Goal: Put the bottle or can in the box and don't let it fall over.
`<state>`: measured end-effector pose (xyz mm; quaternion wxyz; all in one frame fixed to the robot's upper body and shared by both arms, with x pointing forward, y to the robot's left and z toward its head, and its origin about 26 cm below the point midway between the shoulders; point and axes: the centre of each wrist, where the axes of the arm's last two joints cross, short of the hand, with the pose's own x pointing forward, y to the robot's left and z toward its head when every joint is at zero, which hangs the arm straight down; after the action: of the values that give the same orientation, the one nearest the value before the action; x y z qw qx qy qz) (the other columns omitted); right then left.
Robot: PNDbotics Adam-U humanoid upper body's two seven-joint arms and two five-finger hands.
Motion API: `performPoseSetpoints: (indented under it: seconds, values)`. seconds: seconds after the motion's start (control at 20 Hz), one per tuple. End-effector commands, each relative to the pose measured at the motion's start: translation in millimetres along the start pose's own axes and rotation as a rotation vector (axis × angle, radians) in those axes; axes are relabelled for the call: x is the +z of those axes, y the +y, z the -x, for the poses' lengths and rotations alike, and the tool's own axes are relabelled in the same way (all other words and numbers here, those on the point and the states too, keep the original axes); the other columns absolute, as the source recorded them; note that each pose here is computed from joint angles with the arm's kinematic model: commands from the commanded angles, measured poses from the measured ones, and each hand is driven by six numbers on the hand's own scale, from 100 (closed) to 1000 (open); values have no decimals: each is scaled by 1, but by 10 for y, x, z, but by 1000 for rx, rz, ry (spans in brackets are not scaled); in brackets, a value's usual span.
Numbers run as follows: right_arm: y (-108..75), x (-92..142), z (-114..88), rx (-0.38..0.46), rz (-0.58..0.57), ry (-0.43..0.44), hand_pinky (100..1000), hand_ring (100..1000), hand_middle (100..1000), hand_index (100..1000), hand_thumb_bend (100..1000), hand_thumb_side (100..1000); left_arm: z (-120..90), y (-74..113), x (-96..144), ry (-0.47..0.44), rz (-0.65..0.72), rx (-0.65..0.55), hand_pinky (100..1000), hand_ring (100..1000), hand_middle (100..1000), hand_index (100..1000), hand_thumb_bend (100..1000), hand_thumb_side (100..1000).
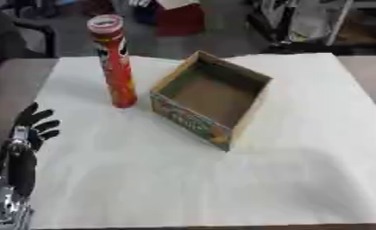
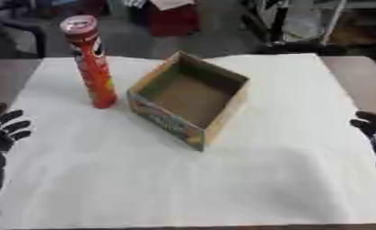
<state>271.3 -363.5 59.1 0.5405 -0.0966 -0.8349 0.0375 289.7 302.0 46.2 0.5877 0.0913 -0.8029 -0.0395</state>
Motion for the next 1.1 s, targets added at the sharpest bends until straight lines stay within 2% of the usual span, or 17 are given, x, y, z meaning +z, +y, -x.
performPoseSetpoints:
  seconds: [0.05,0.9,1.1]
  values:
    - [-31,-57,-93,20,-5,-36,962,799,773,998,100,711,-89,24,-46,-35,1,-7,778,771,792,976,251,1000]
    - [-30,-63,-94,20,-8,-39,961,799,774,998,100,712,-95,21,-51,-38,2,-6,778,773,793,976,251,1000]
    - [-35,-62,-94,22,-9,-38,961,799,774,998,100,711,-151,65,-98,-61,1,-20,779,774,793,975,251,1000]
